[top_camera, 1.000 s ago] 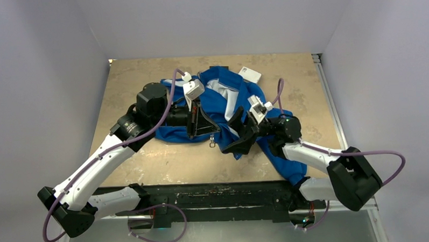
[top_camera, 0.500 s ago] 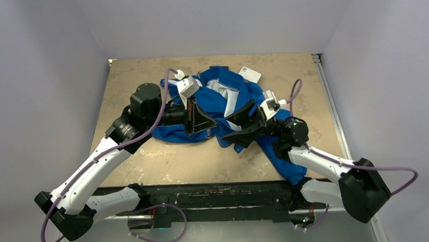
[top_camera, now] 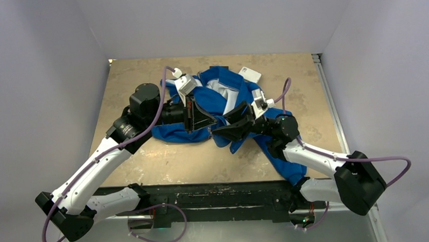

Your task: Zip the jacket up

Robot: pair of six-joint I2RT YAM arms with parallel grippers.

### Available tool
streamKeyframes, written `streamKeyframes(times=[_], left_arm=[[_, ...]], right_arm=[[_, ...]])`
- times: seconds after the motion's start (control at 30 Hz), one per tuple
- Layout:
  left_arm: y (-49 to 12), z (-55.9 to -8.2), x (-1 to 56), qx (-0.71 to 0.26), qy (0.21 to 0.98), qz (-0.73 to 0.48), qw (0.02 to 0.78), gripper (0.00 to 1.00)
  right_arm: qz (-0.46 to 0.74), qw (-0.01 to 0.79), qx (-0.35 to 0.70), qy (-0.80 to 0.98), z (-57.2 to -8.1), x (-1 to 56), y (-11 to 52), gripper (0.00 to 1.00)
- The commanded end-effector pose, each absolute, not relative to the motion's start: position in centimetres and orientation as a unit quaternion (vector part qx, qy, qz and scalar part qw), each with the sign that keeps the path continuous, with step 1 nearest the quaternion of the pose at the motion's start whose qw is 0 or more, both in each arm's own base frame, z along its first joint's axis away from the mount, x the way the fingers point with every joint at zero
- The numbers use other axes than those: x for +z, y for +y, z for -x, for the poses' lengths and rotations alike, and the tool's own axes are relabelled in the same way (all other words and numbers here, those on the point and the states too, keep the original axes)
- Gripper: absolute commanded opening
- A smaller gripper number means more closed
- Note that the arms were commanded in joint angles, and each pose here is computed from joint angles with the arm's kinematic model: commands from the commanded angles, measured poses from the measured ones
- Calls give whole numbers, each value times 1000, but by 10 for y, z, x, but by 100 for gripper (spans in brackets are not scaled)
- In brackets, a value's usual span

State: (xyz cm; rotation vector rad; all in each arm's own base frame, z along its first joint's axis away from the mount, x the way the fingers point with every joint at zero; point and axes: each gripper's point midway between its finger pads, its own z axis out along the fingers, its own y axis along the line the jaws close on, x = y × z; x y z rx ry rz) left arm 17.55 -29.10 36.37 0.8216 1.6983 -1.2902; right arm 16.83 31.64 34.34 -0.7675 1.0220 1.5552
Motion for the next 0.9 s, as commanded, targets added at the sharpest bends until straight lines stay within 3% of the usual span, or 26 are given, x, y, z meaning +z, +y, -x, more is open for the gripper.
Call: streamKeyframes(times=[0.0, 0.1, 0.2, 0.43, 0.57, 0.67, 0.77, 0.8, 0.87], left_arm=[[-291, -175, 396, -536, 637, -326, 449, 0], [-291, -174, 398, -537, 634, -327, 450, 0], [-290, -175, 400, -536, 633, -326, 454, 0], [-290, -179, 399, -534, 637, -318, 456, 0], [-289, -182, 403, -534, 637, -311, 461, 0], [-287, -184, 404, -533, 637, -308, 464, 0], [-286, -187, 401, -526, 643, -305, 466, 0], [-285, -189, 398, -519, 649, -304, 466, 4], [-281, -196, 390, -491, 664, -307, 473, 43]], right_arm=[[353, 525, 679, 372, -142, 360, 311, 37], [366, 509, 687, 368, -134, 357, 310, 9], [371, 501, 686, 374, -134, 353, 311, 0], [368, 479, 694, 392, -137, 346, 316, 1], [370, 461, 699, 402, -137, 338, 319, 10], [369, 445, 708, 406, -133, 335, 318, 0], [374, 428, 703, 427, -134, 327, 321, 0], [375, 424, 696, 442, -138, 324, 323, 0], [374, 441, 667, 470, -148, 321, 324, 0]])
